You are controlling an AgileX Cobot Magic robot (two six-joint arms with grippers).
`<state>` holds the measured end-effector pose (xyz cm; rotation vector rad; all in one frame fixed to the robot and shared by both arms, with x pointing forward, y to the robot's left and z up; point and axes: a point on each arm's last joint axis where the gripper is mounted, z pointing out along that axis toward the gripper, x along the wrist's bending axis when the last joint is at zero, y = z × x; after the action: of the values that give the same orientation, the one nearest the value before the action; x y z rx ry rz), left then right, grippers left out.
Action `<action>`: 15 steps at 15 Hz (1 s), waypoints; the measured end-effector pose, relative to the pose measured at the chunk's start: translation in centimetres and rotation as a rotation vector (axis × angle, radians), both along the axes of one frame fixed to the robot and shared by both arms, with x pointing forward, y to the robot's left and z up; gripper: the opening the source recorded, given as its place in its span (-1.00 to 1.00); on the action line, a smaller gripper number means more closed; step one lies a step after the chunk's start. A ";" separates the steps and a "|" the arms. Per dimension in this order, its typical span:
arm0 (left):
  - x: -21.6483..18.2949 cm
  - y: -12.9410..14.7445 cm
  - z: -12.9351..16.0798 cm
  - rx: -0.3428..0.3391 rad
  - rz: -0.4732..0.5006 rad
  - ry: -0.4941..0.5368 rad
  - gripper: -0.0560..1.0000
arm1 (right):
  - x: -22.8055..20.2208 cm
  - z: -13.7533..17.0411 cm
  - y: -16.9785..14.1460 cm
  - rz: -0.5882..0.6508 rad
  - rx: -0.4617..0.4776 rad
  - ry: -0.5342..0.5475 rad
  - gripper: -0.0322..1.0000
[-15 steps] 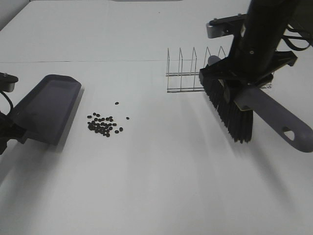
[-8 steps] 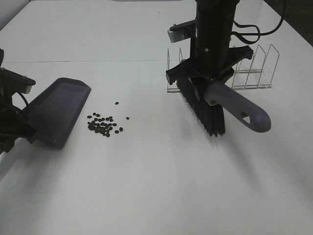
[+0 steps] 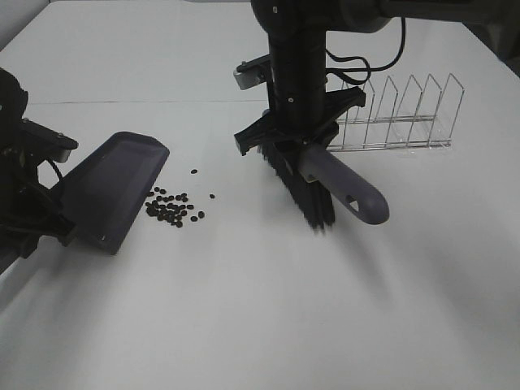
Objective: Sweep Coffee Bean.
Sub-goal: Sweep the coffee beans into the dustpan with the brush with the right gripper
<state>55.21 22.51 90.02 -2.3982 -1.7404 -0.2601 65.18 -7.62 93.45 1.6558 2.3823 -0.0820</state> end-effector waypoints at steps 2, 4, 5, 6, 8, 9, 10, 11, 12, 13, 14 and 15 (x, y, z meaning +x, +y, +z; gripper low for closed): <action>0.0 0.0 -0.9 0.007 0.001 0.025 -0.27 | 0.3 -0.9 1.7 0.047 0.002 -0.011 -0.23; 0.0 0.0 -1.5 0.009 0.007 0.048 -0.27 | 0.5 -1.6 3.0 0.071 0.014 -0.019 -0.23; -0.1 0.0 -1.6 0.010 0.007 0.050 -0.27 | 0.7 -1.7 3.7 0.080 0.030 -0.023 -0.23; 0.0 0.0 -1.5 0.011 0.010 0.054 -0.27 | 0.5 -1.9 4.7 0.096 0.064 -0.008 -0.23; -0.1 -0.1 -1.6 0.008 0.015 0.058 -0.27 | 0.4 -2.1 5.7 0.090 0.123 0.015 -0.23; -0.1 -0.1 -1.6 0.005 0.019 0.060 -0.27 | 0.4 -2.3 5.9 0.086 0.138 0.022 -0.23; -0.1 -0.1 -1.6 0.002 0.021 0.061 -0.27 | 0.4 -2.7 6.6 0.069 0.202 0.046 -0.23; -0.1 -0.1 -1.6 0.002 0.018 0.062 -0.27 | 0.4 -3.0 6.9 0.063 0.224 0.055 -0.23; -0.1 -0.1 -1.6 0.000 0.020 0.062 -0.27 | 0.4 -3.6 7.3 0.050 0.263 0.083 -0.23; -0.1 -0.2 -1.6 -0.002 0.022 0.063 -0.27 | 0.2 -4.2 7.8 0.048 0.299 0.114 -0.23; -0.1 -0.2 -1.6 -0.004 0.025 0.064 -0.27 | 0.1 -4.7 8.1 0.045 0.335 0.135 -0.23; -0.2 -0.2 -1.7 -0.009 0.026 0.066 -0.27 | 0.0 -5.2 8.4 0.042 0.361 0.146 -0.23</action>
<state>55.04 22.29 88.37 -2.3600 -1.7467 -0.1681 65.22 0.77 88.30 1.8027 2.6650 0.2587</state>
